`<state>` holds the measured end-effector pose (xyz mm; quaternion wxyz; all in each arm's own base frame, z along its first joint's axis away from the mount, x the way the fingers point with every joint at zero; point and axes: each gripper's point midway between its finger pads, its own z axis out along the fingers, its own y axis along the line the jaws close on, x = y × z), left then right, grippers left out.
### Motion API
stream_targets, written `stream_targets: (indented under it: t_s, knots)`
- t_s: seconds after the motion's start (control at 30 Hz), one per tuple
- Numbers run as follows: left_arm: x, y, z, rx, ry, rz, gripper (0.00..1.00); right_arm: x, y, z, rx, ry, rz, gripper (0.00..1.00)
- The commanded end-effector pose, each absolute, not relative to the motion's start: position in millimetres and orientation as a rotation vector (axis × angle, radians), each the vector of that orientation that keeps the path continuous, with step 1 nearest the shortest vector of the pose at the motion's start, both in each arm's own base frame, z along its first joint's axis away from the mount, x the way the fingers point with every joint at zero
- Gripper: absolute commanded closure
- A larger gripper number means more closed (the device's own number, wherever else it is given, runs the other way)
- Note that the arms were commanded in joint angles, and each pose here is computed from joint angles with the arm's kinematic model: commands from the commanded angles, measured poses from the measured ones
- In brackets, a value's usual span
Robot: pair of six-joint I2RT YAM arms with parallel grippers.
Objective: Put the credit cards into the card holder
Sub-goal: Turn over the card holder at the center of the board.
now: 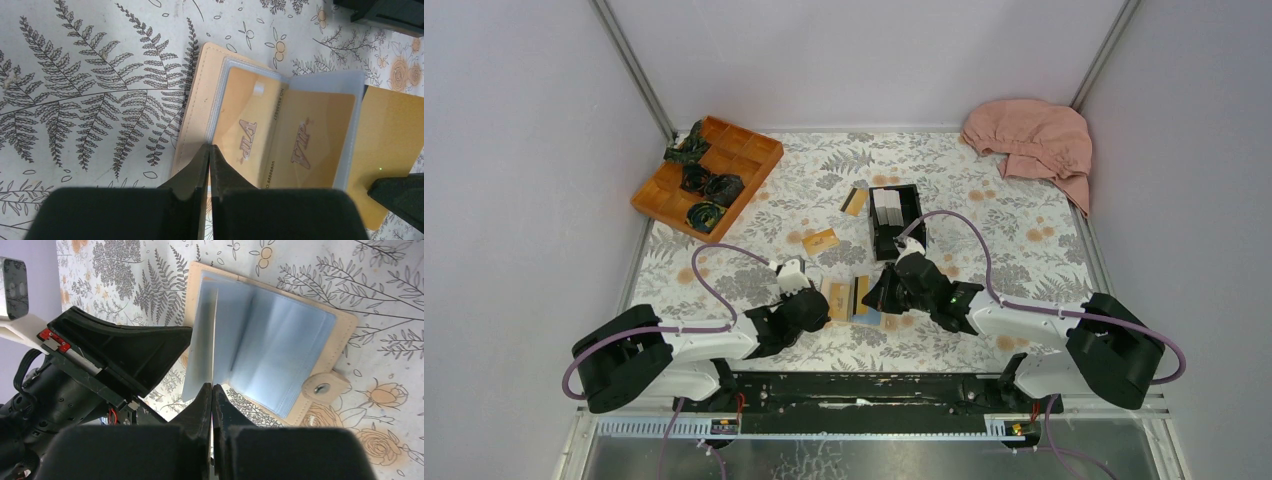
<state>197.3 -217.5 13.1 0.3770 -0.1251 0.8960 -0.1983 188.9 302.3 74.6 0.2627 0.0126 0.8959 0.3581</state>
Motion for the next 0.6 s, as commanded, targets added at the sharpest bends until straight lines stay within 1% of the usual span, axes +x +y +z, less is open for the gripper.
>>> stream_targets:
  t_s: [0.0, 0.57]
  knots:
    - [180.9, -199.6, -11.4, -0.254, 2.386, -0.385, 0.94, 197.2, 318.8, 92.1, 0.003, 2.371, 0.981, 1.0]
    - [179.2, -198.1, -13.8, -0.249, 2.393, -0.377, 0.94, 198.1, 334.8, 75.1, -0.019, 2.403, 0.983, 1.0]
